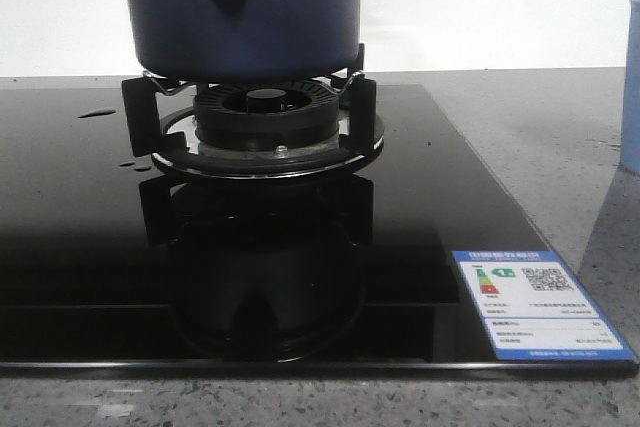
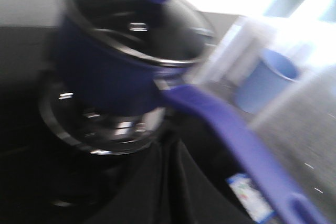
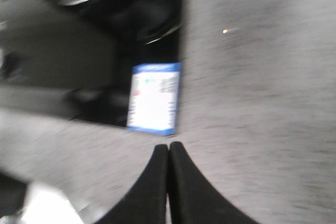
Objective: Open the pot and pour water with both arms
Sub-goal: 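Grasp the blue lid knob with the left gripper and lift the lid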
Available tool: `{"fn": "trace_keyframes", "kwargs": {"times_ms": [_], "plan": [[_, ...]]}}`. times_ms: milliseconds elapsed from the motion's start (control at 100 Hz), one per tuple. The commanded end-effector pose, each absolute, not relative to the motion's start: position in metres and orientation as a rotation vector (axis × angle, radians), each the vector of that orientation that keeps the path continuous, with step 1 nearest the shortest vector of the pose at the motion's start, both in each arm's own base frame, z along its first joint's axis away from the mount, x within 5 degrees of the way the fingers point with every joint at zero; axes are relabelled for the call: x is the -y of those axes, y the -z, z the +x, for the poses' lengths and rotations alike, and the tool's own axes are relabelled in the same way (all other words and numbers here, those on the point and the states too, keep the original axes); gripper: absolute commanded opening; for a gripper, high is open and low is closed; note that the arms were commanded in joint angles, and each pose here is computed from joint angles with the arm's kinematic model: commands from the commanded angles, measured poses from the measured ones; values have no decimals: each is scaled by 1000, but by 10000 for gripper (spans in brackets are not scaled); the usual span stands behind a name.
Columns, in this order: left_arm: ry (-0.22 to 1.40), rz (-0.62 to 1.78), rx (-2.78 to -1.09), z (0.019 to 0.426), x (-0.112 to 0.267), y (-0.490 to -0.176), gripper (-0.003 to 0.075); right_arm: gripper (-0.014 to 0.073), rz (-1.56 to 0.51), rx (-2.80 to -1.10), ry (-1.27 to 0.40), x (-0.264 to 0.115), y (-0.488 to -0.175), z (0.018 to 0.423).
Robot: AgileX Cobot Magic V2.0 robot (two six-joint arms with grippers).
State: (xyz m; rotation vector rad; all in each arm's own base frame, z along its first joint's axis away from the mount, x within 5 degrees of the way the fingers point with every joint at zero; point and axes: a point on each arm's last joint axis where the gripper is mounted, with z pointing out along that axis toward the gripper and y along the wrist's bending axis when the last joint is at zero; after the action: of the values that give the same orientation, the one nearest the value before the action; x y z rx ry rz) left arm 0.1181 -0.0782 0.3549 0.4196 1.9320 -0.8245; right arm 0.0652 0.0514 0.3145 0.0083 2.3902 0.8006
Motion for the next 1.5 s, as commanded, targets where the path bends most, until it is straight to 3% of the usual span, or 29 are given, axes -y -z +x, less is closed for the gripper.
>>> {"fn": "trace_keyframes", "kwargs": {"times_ms": [0,150,340,430,500,570,650,720,830,1000,1180,1490], "plan": [[958,541,-1799,117,90,-378,-2,-69,-49,-2256,-942,-60,-334,70],[1011,732,-1697,124,102,-382,-2,-69,-181,-2103,-898,-62,-343,74],[856,930,-1538,140,107,-383,0,-63,-251,-1948,-754,-56,-351,80],[800,982,-1458,144,109,-386,36,-35,-245,-1918,-727,-55,-353,82],[786,975,-1437,148,109,-389,122,36,-232,-1903,-719,-54,-355,83],[771,934,-1438,153,109,-391,266,160,-218,-1886,-710,-53,-356,84],[741,881,-1452,160,107,-392,449,358,-204,-1868,-699,-52,-357,86],[719,852,-1461,165,106,-393,520,507,-192,-1853,-691,-51,-359,87],[705,869,-1454,173,108,-395,508,610,-181,-1840,-684,-50,-360,88],[745,922,-1364,192,118,-405,503,611,-173,-1830,-679,-50,-361,88],[890,989,-1273,216,133,-414,503,611,-173,-1830,-679,-50,-361,88],[803,912,-1351,261,138,-409,507,611,-185,-1845,-684,-50,-359,87]]}}
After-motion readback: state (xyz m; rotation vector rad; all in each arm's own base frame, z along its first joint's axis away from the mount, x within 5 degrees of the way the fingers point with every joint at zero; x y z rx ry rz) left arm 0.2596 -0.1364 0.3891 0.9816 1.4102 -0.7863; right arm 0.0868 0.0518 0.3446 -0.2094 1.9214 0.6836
